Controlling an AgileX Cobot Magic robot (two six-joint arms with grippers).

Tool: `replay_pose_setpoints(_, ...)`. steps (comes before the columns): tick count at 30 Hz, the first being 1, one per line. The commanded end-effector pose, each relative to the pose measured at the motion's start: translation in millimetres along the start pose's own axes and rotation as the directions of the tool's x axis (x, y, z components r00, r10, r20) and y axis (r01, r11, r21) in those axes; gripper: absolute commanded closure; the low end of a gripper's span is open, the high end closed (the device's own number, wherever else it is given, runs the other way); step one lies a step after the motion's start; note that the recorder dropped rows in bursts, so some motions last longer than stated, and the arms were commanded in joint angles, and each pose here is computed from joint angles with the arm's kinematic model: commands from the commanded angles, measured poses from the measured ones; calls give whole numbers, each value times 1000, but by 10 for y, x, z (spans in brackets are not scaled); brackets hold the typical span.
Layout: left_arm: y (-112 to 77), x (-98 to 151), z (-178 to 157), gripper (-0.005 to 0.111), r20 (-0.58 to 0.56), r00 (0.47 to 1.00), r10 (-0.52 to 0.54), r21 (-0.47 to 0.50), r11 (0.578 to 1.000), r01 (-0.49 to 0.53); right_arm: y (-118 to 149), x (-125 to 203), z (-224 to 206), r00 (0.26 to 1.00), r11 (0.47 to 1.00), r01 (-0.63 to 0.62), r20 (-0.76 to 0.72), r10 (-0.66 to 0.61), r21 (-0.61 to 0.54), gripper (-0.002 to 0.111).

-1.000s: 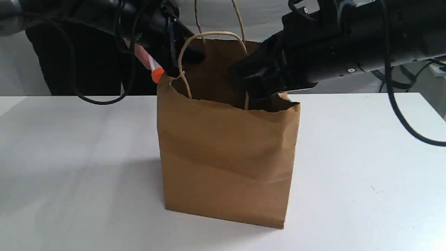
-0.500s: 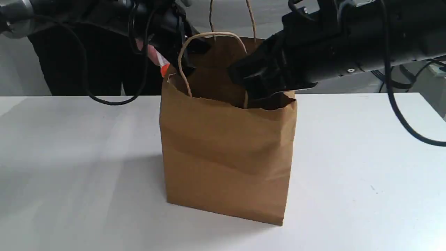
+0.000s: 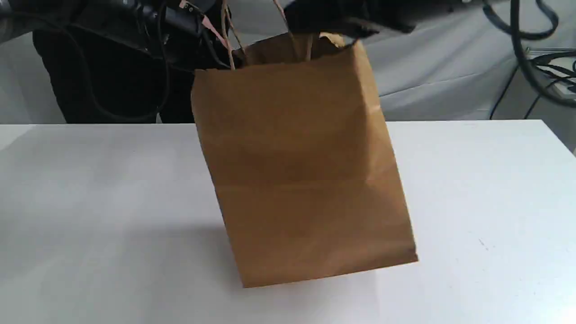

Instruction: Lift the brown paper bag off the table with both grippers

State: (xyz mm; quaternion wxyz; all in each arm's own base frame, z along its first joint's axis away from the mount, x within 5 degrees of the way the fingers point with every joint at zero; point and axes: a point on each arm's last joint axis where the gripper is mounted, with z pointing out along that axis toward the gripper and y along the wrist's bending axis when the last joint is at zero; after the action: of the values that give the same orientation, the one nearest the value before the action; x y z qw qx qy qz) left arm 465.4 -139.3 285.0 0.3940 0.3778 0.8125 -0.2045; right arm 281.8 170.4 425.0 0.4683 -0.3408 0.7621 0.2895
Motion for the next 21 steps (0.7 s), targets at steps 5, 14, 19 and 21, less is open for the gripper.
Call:
replay_pose_setpoints(5, 20, 0, -26, 107, -1, 985, -170, -2, 985, 170, 64, -311, -174, 999, 1000, -7, 41, 8, -5, 108)
replay_pose_setpoints(14, -20, 25, -27, 107, -35, 981, -193, 36, 980, 194, 37, -316, -107, 1000, 999, -22, -12, 22, -24, 108)
replay_pose_setpoints(19, -24, 27, -27, 107, -39, 980, -197, 40, 979, 198, 39, -314, -107, 1000, 999, -22, -15, 22, -26, 108)
replay_pose_setpoints(21, -26, 29, -28, 107, -41, 980, -195, 42, 980, 197, 39, -314, -107, 1000, 999, -22, -15, 22, -26, 108)
